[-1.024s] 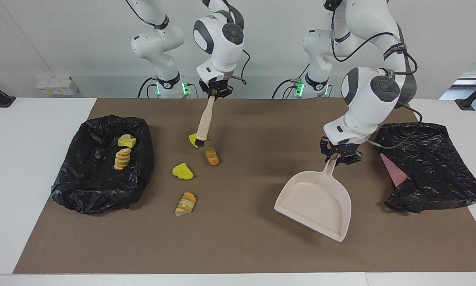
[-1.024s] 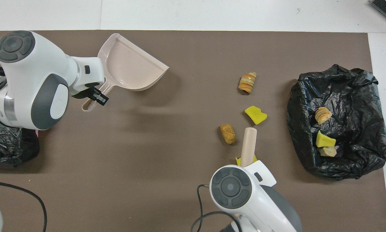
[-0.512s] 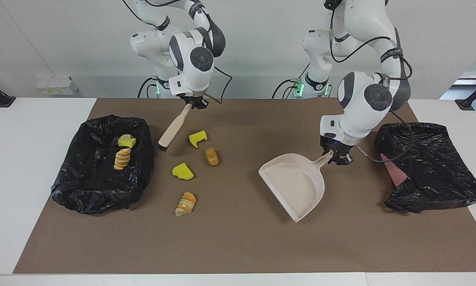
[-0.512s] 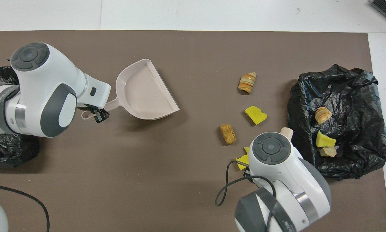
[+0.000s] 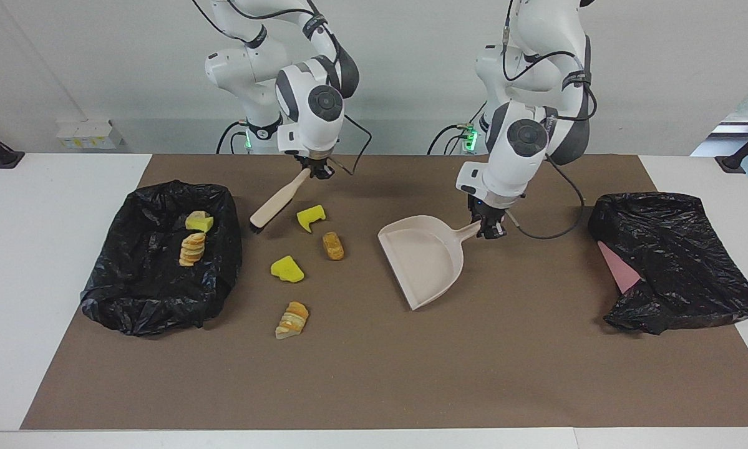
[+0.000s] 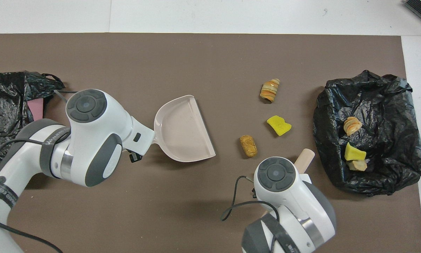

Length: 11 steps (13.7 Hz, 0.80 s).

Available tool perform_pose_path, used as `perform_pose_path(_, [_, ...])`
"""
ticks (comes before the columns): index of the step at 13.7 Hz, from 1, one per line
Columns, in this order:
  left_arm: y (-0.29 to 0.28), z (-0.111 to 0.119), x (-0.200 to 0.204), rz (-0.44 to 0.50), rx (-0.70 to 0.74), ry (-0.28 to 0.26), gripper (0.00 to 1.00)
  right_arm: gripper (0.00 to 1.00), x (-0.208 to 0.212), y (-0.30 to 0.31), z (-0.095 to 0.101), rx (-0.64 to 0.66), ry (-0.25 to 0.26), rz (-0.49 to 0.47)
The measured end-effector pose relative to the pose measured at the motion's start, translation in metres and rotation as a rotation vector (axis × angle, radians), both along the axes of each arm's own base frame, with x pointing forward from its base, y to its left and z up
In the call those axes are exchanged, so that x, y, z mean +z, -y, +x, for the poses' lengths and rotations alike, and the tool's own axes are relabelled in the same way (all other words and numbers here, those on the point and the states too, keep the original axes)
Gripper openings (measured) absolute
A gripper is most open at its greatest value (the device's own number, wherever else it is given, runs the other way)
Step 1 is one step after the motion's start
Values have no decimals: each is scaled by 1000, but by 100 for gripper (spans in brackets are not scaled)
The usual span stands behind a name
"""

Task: Sweep and dump trash in bin
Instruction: 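Position the dustpan with the left gripper while the right gripper brings the brush, then sweep sponge and trash pieces into the dustpan with the right gripper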

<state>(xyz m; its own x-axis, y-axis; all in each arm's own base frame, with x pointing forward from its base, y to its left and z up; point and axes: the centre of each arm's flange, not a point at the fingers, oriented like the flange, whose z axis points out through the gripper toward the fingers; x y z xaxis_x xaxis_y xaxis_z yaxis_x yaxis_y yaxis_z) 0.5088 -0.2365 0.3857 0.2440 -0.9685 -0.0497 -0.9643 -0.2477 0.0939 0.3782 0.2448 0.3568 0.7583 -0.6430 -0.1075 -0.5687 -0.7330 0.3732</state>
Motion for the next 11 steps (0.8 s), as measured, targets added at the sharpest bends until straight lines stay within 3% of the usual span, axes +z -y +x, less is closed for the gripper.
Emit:
perform_pose_path(3, [26, -20, -7, 27, -81, 11, 31, 26, -25, -29, -13, -47, 10, -24])
perform_pose_path(6, [32, -26, -14, 31, -92, 13, 31, 26, -40, -38, -8, -57, 31, -7])
perform_pose_path(9, [29, -24, -13, 29, -86, 19, 31, 26, -35, -40, 12, -32, 42, 31])
perform_pose_path(11, [27, -22, -13, 26, -82, 26, 31, 26, -27, -39, 41, -9, 65, 79])
